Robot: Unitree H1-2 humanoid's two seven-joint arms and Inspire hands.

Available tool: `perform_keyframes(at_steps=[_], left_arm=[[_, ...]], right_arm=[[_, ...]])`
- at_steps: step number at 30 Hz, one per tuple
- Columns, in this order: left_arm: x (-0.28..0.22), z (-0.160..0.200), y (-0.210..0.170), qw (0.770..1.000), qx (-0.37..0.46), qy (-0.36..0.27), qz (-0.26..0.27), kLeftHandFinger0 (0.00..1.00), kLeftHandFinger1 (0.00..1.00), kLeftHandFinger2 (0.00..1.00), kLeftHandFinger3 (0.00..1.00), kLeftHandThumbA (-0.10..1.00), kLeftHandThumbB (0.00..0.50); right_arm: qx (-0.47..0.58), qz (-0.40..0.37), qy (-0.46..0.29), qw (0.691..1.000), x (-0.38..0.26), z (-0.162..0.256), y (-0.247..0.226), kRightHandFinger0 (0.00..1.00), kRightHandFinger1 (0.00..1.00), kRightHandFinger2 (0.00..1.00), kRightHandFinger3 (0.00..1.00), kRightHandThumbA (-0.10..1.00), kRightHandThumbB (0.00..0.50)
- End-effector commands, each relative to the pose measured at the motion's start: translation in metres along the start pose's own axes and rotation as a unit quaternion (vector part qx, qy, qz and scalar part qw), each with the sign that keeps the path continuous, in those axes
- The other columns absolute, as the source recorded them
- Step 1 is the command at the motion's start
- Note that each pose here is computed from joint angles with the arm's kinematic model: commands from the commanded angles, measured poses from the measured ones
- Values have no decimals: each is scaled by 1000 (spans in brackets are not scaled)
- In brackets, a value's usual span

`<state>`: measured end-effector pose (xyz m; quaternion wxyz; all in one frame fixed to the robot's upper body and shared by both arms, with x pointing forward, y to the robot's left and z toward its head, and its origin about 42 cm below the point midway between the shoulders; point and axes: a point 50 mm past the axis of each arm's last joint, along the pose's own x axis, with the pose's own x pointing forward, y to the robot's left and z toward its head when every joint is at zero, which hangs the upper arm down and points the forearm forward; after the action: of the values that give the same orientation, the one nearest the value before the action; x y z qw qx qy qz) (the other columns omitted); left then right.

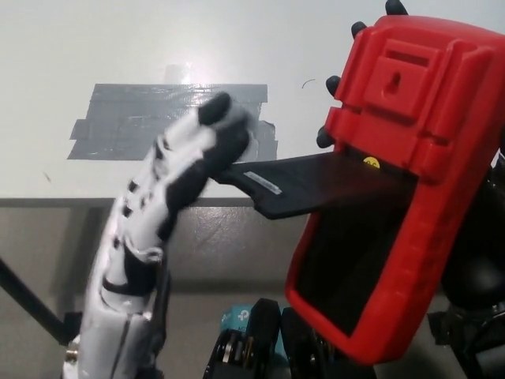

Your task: The robot first picks the multimeter with right hand and then unfolds the black stand on the back of it using left hand

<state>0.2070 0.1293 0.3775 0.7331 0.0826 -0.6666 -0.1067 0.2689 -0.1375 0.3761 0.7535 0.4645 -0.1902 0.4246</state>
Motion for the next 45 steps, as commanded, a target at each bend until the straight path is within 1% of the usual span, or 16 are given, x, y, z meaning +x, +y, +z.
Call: perform_keyframes(at_steps=[1,5,10,13,15,18,22,24,28,30,33,35,39,40,42,45], left_arm=[[1,15,-3,995,-94,41,-18,1000,504,655,1000,925,284],[0,13,2,992,-92,21,-89,949,323,569,1000,922,432],[-12,12,-13,977,-189,75,-62,177,50,512,1000,690,500],[-12,9,-30,991,-135,5,-6,298,71,559,1000,809,467],[-14,5,-42,991,-134,-17,16,250,284,844,1000,905,424],[-16,5,-42,994,-109,-14,13,85,8,621,1000,993,440],[-17,5,-43,994,-106,-6,24,11,24,609,1000,973,487],[-18,5,-40,995,-98,-6,22,129,135,752,1000,984,476],[-17,8,-34,992,-122,6,8,125,145,706,1000,839,498],[-20,0,-25,997,-75,-10,-6,523,295,551,1000,955,492],[-23,-4,-19,999,-54,-6,0,869,625,742,1000,819,267],[-20,1,-17,999,-49,-9,-1,1000,760,810,1000,884,277],[4,-1,-15,996,39,-74,23,1000,933,968,1000,1000,271],[0,6,-16,997,37,-64,24,1000,1000,1000,1000,1000,371],[-1,12,-12,996,50,-66,17,1000,1000,1000,1000,1000,393],[-3,16,-4,998,18,-56,5,1000,1000,1000,1000,969,323]], right_arm=[[14,47,-32,998,7,9,19,0,0,244,138,-100,127],[24,51,-32,998,9,10,22,0,0,278,170,-100,124],[23,36,-41,998,10,11,24,0,0,309,94,-100,129],[40,35,-46,998,10,11,25,0,2,383,121,-100,136],[45,36,-50,997,11,11,27,0,9,402,160,-100,149],[55,44,-62,996,12,12,32,0,5,406,130,-100,152],[68,49,-65,994,13,13,37,0,20,451,126,-100,148],[65,50,-66,994,13,14,38,0,19,457,119,-100,127],[61,42,-67,995,13,16,38,0,46,540,95,-100,124],[63,39,-69,995,14,17,37,0,47,544,96,-100,115],[72,38,-68,994,15,17,36,0,82,594,145,-100,125],[74,34,-69,994,15,17,36,0,101,610,138,-100,126],[70,32,-72,994,16,17,36,0,125,634,129,-100,128],[70,29,-74,994,16,18,35,0,129,637,131,-100,131],[73,21,-75,994,15,19,34,0,128,637,148,-100,138],[77,16,-78,994,14,20,34,0,135,648,169,-100,136]])
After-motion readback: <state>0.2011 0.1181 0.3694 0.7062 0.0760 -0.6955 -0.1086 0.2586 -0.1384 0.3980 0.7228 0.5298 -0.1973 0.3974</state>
